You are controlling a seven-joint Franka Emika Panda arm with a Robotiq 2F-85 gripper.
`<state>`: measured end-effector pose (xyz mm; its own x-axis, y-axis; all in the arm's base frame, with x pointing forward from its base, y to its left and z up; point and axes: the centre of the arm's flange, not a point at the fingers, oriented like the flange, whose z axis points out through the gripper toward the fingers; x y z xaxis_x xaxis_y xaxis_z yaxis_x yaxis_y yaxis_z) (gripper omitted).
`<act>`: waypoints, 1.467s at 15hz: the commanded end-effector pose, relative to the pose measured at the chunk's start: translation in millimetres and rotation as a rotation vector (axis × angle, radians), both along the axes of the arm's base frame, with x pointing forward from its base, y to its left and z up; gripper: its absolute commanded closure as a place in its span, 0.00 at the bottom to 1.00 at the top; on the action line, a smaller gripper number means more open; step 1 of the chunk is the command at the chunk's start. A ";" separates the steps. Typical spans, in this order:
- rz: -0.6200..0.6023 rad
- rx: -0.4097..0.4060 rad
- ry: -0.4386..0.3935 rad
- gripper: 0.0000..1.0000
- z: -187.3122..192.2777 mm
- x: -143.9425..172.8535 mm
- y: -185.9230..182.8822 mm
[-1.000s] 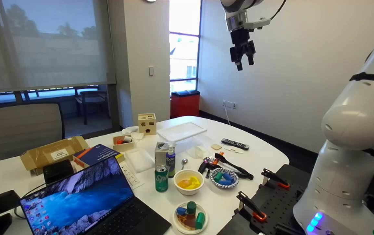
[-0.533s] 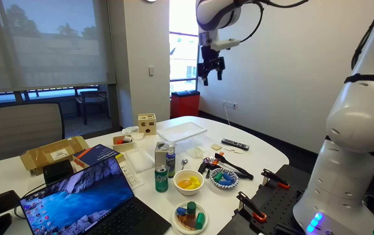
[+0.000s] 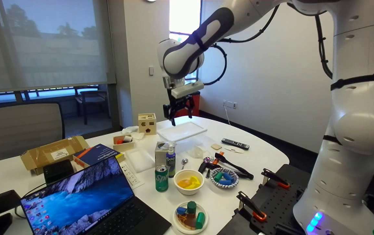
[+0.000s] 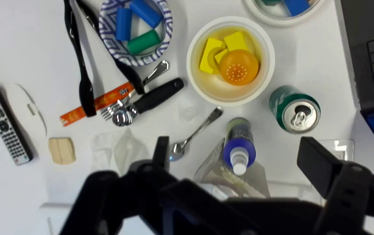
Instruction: Move the blue block to the plate on the right
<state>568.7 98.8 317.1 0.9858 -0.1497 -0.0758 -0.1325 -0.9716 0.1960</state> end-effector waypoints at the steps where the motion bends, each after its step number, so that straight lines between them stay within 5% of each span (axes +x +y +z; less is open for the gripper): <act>1: -0.109 0.007 0.078 0.00 -59.6 -22.5 16.7; 6: -0.205 0.099 0.151 0.00 -125.9 -52.8 45.4; 12: -0.225 0.174 0.111 0.00 -194.6 -73.3 107.9; 17: -0.296 0.100 0.177 0.00 -223.4 -106.5 121.0; 22: -0.247 0.063 0.212 0.00 -239.4 -97.8 110.5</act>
<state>463.8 216.2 81.3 0.8769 -0.3908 -0.2800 -0.3596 -0.9197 0.1574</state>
